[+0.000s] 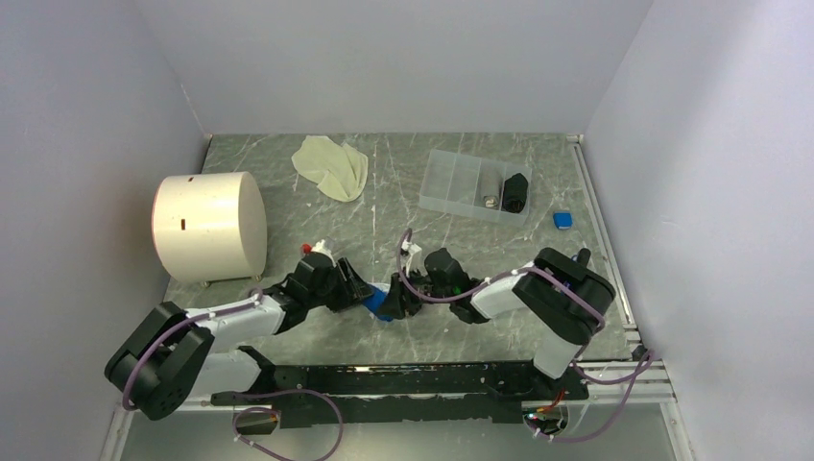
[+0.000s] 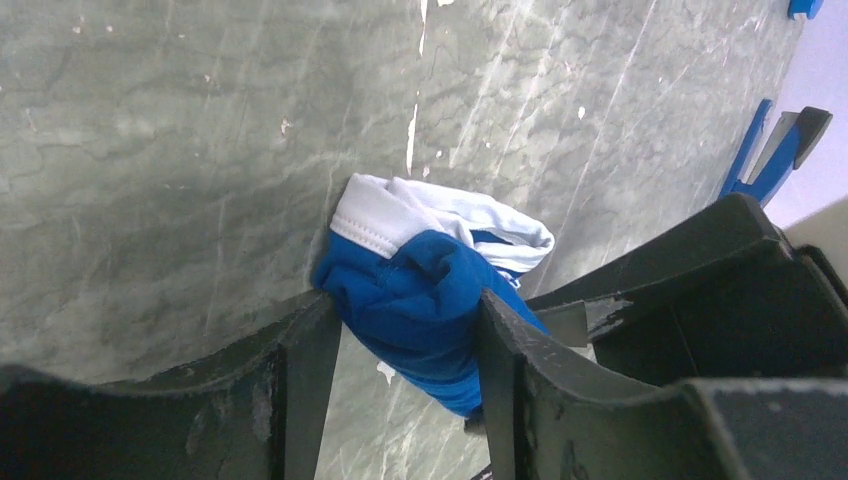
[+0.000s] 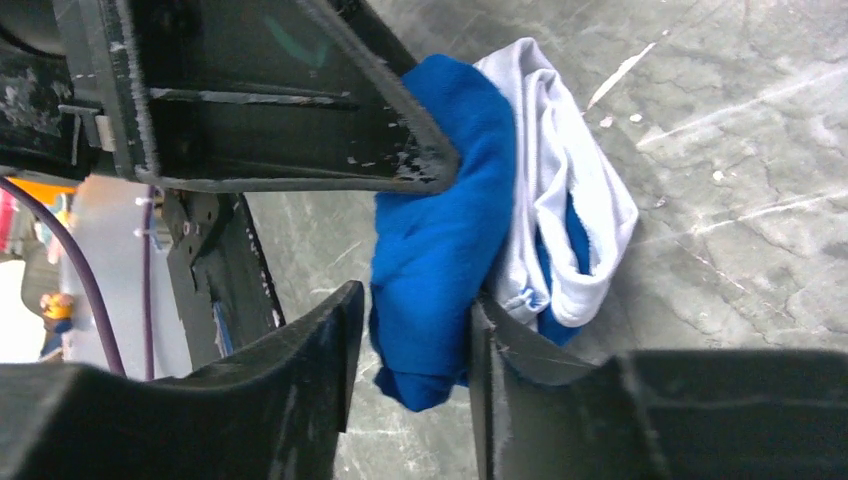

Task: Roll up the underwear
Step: Roll the underwear to the center of the board.

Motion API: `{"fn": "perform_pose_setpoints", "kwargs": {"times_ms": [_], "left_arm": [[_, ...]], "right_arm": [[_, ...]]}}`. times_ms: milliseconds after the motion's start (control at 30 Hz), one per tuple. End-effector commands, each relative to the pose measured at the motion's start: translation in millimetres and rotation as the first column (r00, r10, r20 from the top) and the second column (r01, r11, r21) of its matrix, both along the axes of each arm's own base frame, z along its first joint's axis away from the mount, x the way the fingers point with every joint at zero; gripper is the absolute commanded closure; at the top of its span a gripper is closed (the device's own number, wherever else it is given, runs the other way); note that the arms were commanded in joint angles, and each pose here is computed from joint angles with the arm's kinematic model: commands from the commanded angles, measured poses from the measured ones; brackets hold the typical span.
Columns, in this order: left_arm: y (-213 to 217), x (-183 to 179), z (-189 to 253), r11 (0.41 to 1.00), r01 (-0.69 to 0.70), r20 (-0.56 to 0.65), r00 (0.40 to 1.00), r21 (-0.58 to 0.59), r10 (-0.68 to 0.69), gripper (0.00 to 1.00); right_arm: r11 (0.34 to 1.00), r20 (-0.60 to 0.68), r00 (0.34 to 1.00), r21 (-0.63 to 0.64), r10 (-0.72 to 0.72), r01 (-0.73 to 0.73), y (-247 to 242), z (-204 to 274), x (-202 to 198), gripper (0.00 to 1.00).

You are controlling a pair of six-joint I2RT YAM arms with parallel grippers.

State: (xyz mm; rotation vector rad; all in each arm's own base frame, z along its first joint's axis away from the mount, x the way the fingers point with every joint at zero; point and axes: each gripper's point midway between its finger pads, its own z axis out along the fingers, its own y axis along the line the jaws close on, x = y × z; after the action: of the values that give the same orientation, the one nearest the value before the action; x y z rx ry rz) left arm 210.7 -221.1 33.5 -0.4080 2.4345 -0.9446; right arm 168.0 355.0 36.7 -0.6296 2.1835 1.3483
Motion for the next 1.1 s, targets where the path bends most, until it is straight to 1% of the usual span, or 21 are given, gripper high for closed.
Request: {"fn": "perform_pose_setpoints", "kwargs": {"times_ms": [0,67,100,200,267,333,433,533,600,667,700,767,933,1000,1067], "left_arm": [[20.0,-11.9,-31.8,0.990,-0.010,-0.066,0.998,0.141,0.020,0.46],[20.4,-13.6,-33.5,0.989,-0.002,-0.065,0.998,0.149,0.012,0.48],[19.9,-13.9,-33.5,0.989,0.003,-0.063,0.998,0.150,0.007,0.49],[18.7,-14.0,-34.2,0.987,0.016,-0.066,0.998,0.158,-0.005,0.51],[16.7,-14.5,-35.4,0.986,0.030,-0.072,0.997,0.166,-0.018,0.52],[16.1,-14.5,-36.7,0.984,0.037,-0.081,0.996,0.177,-0.023,0.53],[14.9,-14.4,-37.4,0.982,0.043,-0.091,0.995,0.186,-0.026,0.54],[14.7,-15.0,-38.7,0.981,0.045,-0.102,0.994,0.191,-0.026,0.54],[13.7,-15.6,-39.0,0.980,0.051,-0.107,0.994,0.190,-0.031,0.54],[12.7,-15.3,-38.0,0.981,0.053,-0.110,0.993,0.187,-0.033,0.54],[12.4,-16.1,-37.9,0.981,0.056,-0.112,0.993,0.186,-0.035,0.54],[10.4,-15.4,-34.1,0.983,0.059,-0.106,0.994,0.175,-0.041,0.53],[15.9,-15.6,-30.4,0.977,0.048,-0.114,0.993,0.207,-0.025,0.47],[14.0,-15.0,-28.2,0.977,0.059,-0.112,0.993,0.203,-0.036,0.45],[11.1,-13.5,-24.3,0.980,0.061,-0.103,0.994,0.188,-0.042,0.42]], "right_arm": [[0.979,0.086,0.996,-0.203,0.026,-0.008,-20.2,-11.9,8.6,0.49],[0.966,0.138,0.990,-0.257,0.034,0.002,-24.1,-5.6,17.0,0.39],[0.959,0.163,0.986,-0.282,0.038,0.010,-27.4,-2.3,20.1,0.36],[0.941,0.262,0.965,-0.334,0.027,0.064,-33.7,13.5,32.2,0.33],[0.935,0.345,0.938,-0.341,0.028,0.097,-34.4,28.3,37.0,0.33],[0.927,0.405,0.914,-0.353,0.030,0.126,-33.0,38.1,40.1,0.35],[0.934,0.464,0.883,-0.342,0.070,0.106,-20.4,50.0,35.0,0.41],[0.941,0.490,0.862,-0.334,0.129,0.049,-1.7,55.3,23.0,0.46],[0.939,0.494,0.856,-0.343,0.151,0.032,6.8,53.3,19.4,0.51],[0.927,0.483,0.862,-0.373,0.152,0.046,7.8,43.3,22.6,0.58],[0.918,0.472,0.869,-0.394,0.152,0.053,6.4,35.6,23.8,0.65],[0.899,0.459,0.877,-0.431,0.141,0.082,-0.8,20.7,26.7,0.71],[0.889,0.407,0.903,-0.453,0.140,0.067,-16.0,-3.5,14.6,0.80],[0.892,0.386,0.914,-0.447,0.124,0.068,-23.4,-10.6,13.9,0.82],[0.906,0.338,0.935,-0.420,0.104,0.051,-29.8,-17.2,14.7,0.82]]}}
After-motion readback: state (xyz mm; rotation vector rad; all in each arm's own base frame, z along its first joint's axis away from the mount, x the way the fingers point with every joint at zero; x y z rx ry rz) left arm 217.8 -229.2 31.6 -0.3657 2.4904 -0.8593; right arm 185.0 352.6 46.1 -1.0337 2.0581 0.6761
